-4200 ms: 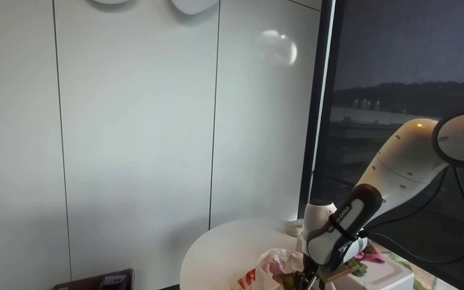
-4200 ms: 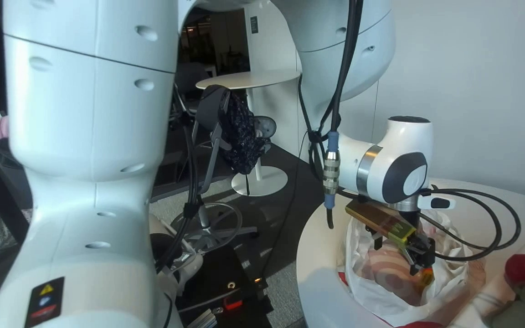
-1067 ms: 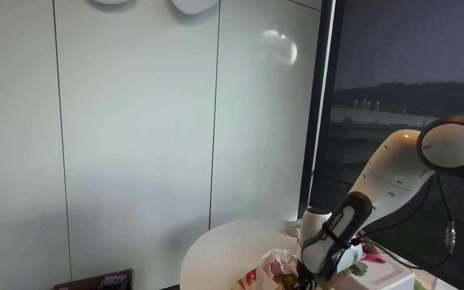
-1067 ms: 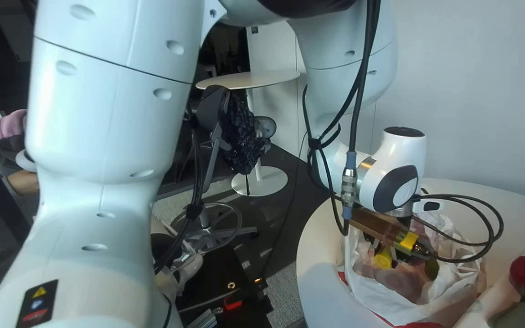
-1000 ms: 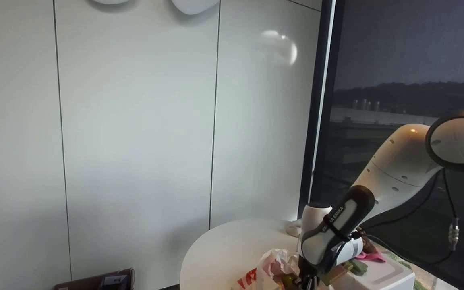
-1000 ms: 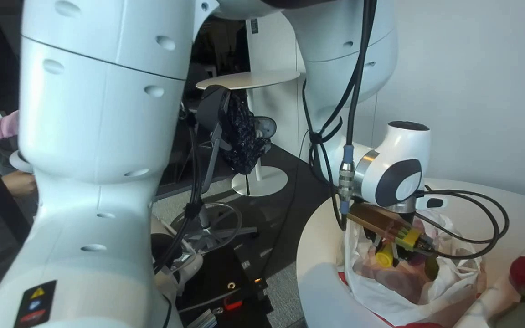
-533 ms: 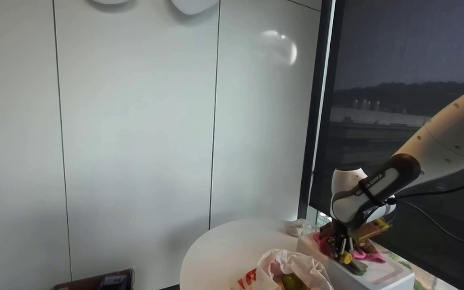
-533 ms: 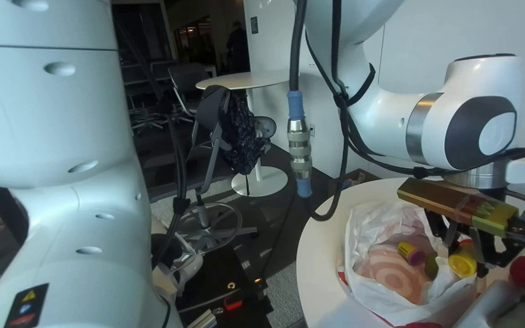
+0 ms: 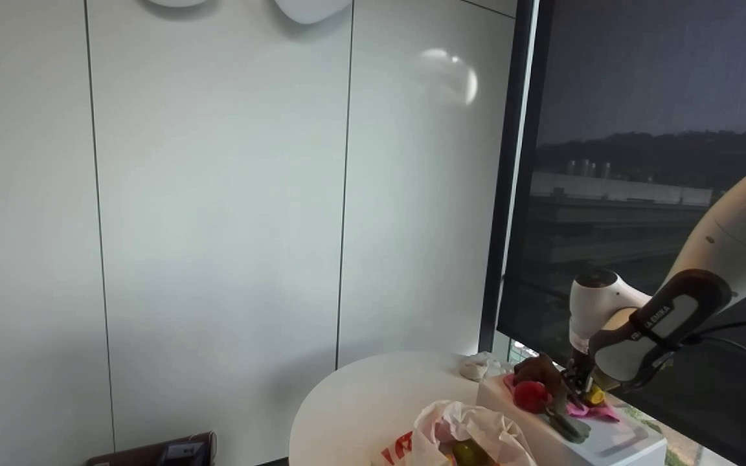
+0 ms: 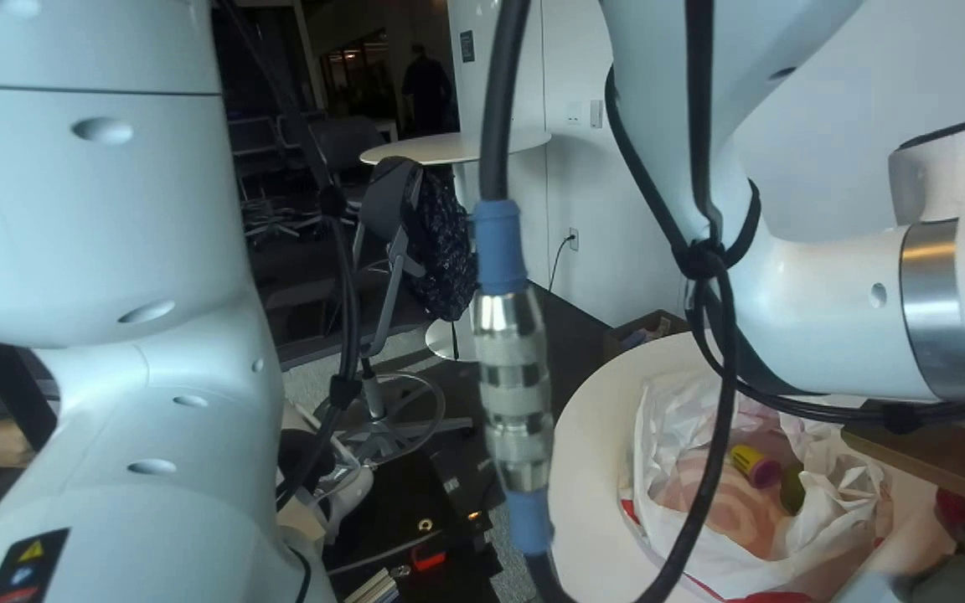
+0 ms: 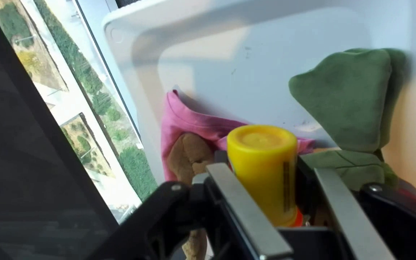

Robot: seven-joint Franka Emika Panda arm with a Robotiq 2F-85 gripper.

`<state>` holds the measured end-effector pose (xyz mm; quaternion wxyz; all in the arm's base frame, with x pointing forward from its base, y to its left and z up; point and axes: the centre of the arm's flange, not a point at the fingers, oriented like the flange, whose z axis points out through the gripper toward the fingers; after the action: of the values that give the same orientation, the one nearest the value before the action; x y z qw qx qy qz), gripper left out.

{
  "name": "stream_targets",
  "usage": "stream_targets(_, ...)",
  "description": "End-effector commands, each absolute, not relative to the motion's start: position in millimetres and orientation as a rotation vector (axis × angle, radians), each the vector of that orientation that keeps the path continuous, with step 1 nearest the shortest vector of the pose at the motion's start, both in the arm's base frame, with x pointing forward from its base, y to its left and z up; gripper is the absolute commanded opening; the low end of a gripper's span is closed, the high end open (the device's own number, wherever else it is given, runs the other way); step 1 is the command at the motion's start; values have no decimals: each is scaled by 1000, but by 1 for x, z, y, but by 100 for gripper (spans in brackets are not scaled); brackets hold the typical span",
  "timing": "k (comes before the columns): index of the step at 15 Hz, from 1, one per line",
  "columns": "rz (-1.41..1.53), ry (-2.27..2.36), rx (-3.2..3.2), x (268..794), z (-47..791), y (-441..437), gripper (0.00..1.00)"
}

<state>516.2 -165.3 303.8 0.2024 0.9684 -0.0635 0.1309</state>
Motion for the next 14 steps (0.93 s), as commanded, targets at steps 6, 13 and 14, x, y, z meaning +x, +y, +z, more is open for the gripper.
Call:
stream_targets(6, 530, -231, 2645, 534, 263, -170, 82)
stream_targets(13, 564, -162, 2754, 513, 291, -119, 100)
stream_targets(14, 521, -102, 2823, 506, 292, -104, 100)
